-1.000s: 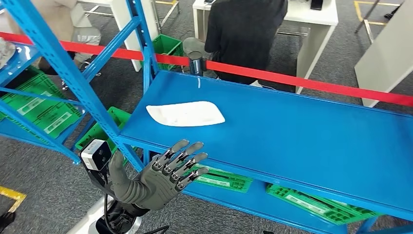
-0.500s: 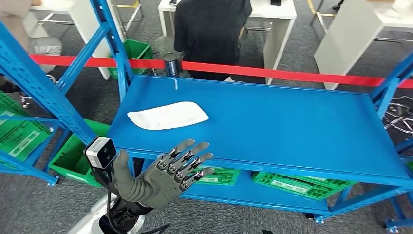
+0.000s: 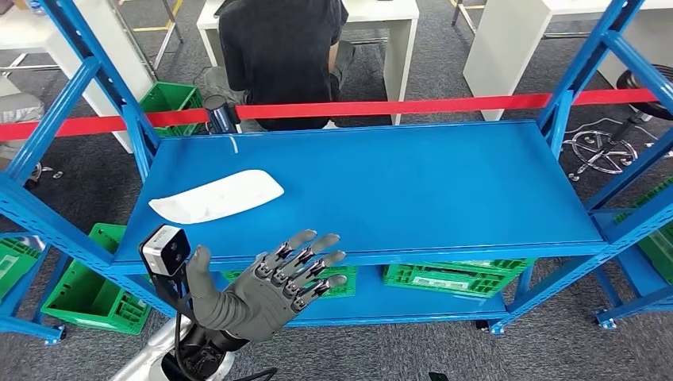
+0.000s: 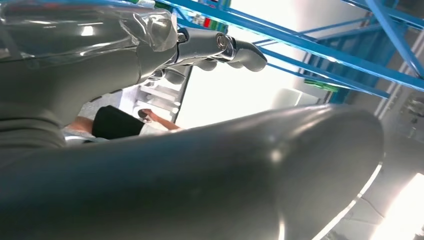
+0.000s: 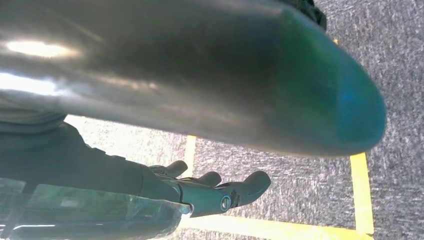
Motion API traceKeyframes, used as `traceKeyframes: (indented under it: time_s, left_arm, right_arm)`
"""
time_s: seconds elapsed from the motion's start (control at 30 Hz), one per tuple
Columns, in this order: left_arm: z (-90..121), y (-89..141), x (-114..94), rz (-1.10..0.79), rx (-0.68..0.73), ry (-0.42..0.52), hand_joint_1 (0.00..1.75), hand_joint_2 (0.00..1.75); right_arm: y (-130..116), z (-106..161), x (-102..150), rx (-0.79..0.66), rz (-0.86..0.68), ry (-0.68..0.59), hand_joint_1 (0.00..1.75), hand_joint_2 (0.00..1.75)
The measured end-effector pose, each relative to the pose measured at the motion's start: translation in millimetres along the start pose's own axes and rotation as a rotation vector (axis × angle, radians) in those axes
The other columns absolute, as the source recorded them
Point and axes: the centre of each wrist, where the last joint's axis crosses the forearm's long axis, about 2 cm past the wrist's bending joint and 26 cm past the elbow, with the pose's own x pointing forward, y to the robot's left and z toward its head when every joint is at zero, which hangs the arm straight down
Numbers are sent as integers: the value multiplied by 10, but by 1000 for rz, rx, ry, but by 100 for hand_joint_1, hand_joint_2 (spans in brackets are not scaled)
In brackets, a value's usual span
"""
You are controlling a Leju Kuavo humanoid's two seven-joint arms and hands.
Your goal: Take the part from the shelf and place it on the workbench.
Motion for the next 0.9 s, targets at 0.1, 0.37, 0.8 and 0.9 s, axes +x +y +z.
traceKeyframes:
  time_s: [0.1,0.37,0.8,0.9]
  left_arm:
    - [44,9,-4,-3,15,2,0,0]
    - [40,11,11,-8,31,30,0,0]
    - [40,6,-17,1,29,46,0,0]
    - [36,6,-13,0,27,46,0,0]
  right_arm:
    - [10,0,-2,12,3,1,0,0]
    - [62,-1,46,23,-13,-10,0,0]
    - [50,0,11,31,-21,-16,0,0]
    - [60,0,6,32,-23,-15,0,0]
